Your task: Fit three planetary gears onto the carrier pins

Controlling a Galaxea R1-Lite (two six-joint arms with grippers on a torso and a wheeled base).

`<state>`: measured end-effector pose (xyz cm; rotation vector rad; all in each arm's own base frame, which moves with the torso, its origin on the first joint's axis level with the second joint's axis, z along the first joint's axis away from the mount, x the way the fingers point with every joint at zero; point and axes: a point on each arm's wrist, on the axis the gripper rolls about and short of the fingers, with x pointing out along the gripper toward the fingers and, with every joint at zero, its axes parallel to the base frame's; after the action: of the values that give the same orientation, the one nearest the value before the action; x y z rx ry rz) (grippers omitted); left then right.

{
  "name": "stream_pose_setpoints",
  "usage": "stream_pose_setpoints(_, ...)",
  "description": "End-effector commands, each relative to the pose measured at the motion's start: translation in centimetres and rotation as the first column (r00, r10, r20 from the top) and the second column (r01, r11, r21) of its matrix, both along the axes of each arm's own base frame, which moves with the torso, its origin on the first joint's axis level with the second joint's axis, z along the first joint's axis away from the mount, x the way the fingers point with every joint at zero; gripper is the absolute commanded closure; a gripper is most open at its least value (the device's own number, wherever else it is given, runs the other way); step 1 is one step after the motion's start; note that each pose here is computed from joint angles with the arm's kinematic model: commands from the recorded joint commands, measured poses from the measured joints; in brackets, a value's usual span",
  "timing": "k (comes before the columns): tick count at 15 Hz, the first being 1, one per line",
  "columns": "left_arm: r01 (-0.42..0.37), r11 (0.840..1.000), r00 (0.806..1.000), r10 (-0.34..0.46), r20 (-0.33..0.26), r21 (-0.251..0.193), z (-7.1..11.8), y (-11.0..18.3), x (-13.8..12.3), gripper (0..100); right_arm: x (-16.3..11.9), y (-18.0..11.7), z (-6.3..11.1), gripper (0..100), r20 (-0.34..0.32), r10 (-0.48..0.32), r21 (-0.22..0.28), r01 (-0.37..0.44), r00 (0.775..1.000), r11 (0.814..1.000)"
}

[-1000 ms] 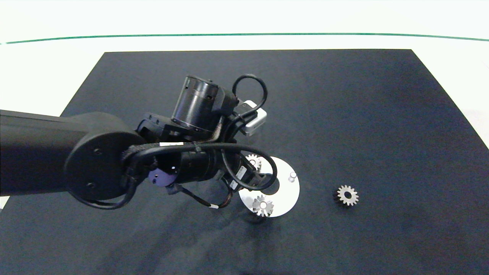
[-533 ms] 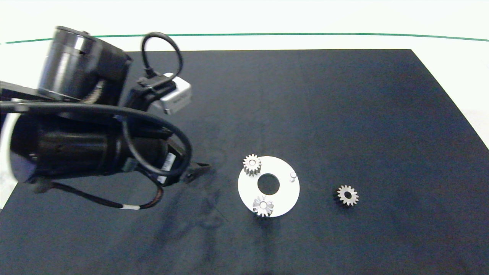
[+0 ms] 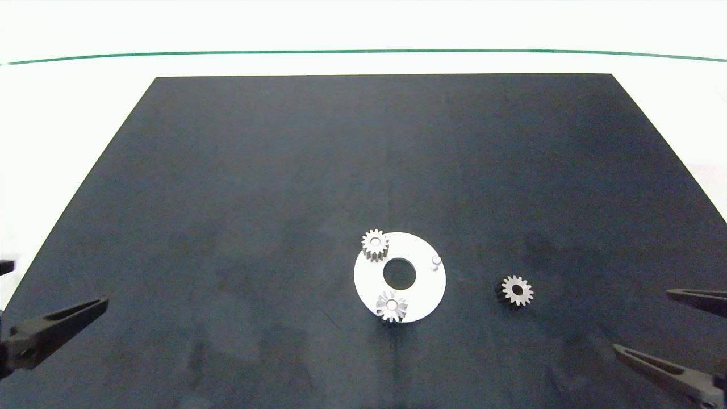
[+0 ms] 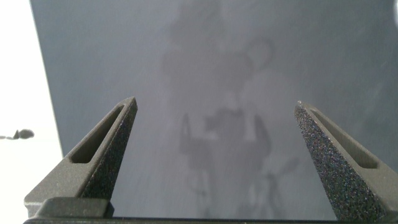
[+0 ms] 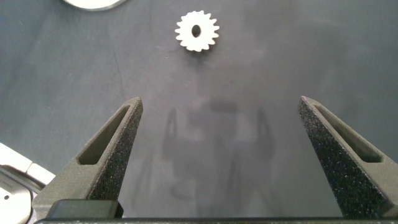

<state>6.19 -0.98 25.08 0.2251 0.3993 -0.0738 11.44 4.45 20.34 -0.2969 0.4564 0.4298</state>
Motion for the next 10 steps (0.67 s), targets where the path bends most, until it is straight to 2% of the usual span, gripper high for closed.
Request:
stream_pose_setpoints(1, -0.086, 0.996, 0.990, 0.090, 0.107, -0.038, -1.0, 1.3, -5.8, 0, 5.1, 3.2, -2.4, 0, -0.167, 0.056, -0.067, -0.068, 0.984, 0.995)
stream_pose_setpoints(4, -0.114, 0.989, 0.986, 0.124, 0.115, -0.090, -1.7, 1.5, -7.3, 0, 6.7, 4.3, -2.5, 0, -0.188, 0.068, -0.077, -0.084, 0.980, 0.994)
stream_pose_setpoints(8, -0.111, 0.988, 0.980, 0.126, 0.154, -0.104, -2.1, 1.7, -8.6, 0, 8.6, 5.1, -2.7, 0, -0.173, 0.027, -0.108, -0.046, 0.985, 0.993)
stream_pose_setpoints(10, -0.114, 0.987, 0.979, 0.131, 0.155, -0.113, -2.2, 1.7, -8.9, 0, 9.5, 5.5, -3.2, 0, -0.158, 0.003, -0.122, -0.022, 0.987, 0.992)
